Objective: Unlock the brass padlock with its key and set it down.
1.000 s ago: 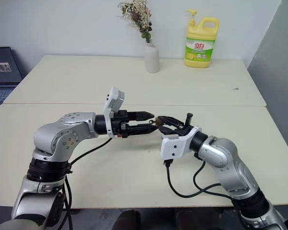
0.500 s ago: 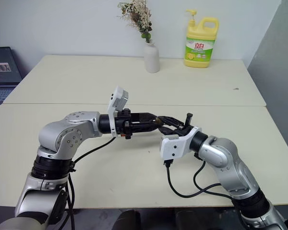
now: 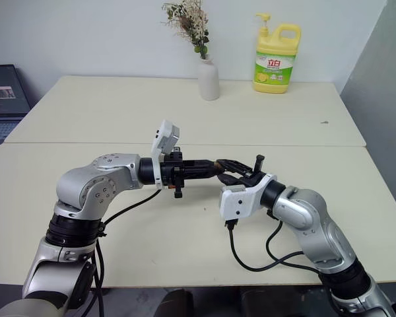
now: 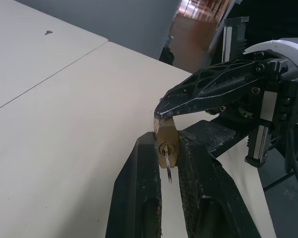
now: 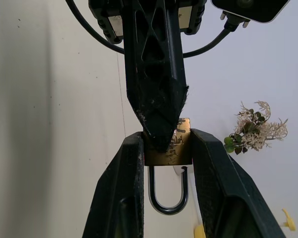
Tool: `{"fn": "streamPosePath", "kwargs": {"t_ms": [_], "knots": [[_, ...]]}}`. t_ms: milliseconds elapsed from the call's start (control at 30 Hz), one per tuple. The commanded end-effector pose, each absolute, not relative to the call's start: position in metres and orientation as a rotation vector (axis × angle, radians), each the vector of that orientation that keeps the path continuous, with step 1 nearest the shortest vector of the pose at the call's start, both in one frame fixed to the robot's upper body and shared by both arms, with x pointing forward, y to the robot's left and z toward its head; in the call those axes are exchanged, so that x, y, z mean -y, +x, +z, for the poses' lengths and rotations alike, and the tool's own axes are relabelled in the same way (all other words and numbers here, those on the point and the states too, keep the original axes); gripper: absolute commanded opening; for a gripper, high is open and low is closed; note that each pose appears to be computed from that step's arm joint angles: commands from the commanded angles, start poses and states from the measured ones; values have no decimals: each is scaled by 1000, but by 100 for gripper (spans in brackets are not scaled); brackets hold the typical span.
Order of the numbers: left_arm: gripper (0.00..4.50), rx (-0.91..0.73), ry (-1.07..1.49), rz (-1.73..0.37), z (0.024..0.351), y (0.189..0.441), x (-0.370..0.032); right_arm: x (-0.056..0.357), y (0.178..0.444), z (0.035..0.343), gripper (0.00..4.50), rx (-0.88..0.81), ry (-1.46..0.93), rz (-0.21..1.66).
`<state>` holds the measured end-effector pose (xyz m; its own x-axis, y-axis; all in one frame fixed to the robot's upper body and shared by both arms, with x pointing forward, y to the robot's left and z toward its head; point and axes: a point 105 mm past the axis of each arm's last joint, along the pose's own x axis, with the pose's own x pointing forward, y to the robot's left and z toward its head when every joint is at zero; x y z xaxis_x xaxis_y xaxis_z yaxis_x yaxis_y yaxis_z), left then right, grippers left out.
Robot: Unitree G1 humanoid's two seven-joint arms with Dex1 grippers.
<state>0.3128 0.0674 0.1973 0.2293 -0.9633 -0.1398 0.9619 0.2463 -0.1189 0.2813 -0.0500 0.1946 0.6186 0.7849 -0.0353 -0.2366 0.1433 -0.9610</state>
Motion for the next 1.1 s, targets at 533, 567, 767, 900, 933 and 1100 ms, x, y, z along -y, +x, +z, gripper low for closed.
{"fn": "streamPosePath", "kwargs": {"t_ms": [533, 567, 767, 900, 933, 1100], "knots": [[16, -109, 54, -1354, 211, 319, -86, 103, 267, 196, 386, 431, -1118, 815], [16, -106, 54, -1358, 212, 320, -87, 104, 264, 200, 386, 432, -1065, 823], [16, -100, 39, -1410, 219, 319, -89, 93, 249, 224, 327, 486, -855, 922], [16, -88, 57, -1425, 228, 318, -92, 79, 238, 237, 183, 465, -729, 1078], [16, -85, 59, -1435, 231, 316, -91, 76, 240, 241, 147, 473, -719, 1083], [16, -72, 72, -1454, 237, 309, -89, 69, 247, 242, 0, 443, -718, 1144]]}}
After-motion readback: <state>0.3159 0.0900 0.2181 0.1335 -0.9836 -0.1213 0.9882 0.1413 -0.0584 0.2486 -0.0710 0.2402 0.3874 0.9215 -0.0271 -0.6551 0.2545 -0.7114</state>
